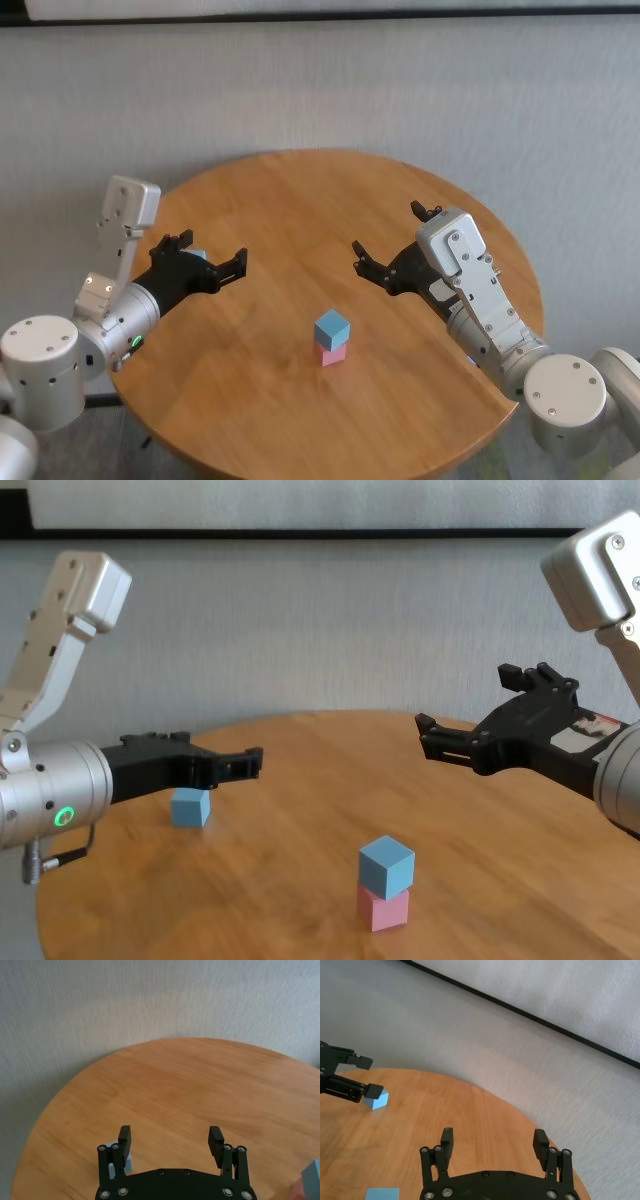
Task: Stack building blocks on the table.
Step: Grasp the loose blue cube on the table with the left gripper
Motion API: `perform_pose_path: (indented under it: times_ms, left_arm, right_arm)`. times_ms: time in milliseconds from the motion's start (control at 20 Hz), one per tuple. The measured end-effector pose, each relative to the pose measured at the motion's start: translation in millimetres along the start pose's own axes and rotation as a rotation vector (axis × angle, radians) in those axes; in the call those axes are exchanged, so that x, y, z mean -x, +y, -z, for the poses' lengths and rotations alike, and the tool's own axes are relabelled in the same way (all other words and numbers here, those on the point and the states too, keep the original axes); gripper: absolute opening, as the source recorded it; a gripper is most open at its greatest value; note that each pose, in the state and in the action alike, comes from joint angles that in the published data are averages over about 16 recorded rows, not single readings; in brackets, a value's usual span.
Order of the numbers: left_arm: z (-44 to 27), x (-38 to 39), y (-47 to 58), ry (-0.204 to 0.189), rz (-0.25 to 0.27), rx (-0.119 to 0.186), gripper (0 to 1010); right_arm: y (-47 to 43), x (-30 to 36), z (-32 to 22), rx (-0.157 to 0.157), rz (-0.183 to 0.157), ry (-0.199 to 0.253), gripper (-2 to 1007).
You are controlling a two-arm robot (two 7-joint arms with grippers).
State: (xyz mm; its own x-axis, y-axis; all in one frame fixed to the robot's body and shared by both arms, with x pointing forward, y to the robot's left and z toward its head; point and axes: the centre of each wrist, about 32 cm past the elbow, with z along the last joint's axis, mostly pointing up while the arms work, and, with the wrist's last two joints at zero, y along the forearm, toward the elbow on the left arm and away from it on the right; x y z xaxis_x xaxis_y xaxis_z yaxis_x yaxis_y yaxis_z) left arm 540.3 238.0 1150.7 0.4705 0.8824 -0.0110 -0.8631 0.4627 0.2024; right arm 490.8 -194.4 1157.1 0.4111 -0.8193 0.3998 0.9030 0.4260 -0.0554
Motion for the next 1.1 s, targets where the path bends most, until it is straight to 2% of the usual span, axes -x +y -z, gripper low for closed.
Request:
perform_pose_path:
  times_ms: [250, 600, 1100]
  left_arm:
    - [6.3, -7.8, -4.6, 0.022, -0.027, -0.023, 1000]
    - [15.6, -15.7, -11.7, 0.048, -0.064, -0.039, 1000]
    - [22.8, -20.8, -24.9, 0.022, -0.066, -0.071, 1000]
  right_arm:
    - [0.0, 0.0, -0.1, 0.0, 0.0, 0.0, 1005]
    - [0.0, 0.0, -0.2, -0.001, 0.0, -0.001, 1005]
    - [0.0, 0.0, -0.3, -0.001, -0.001, -0.001, 1005]
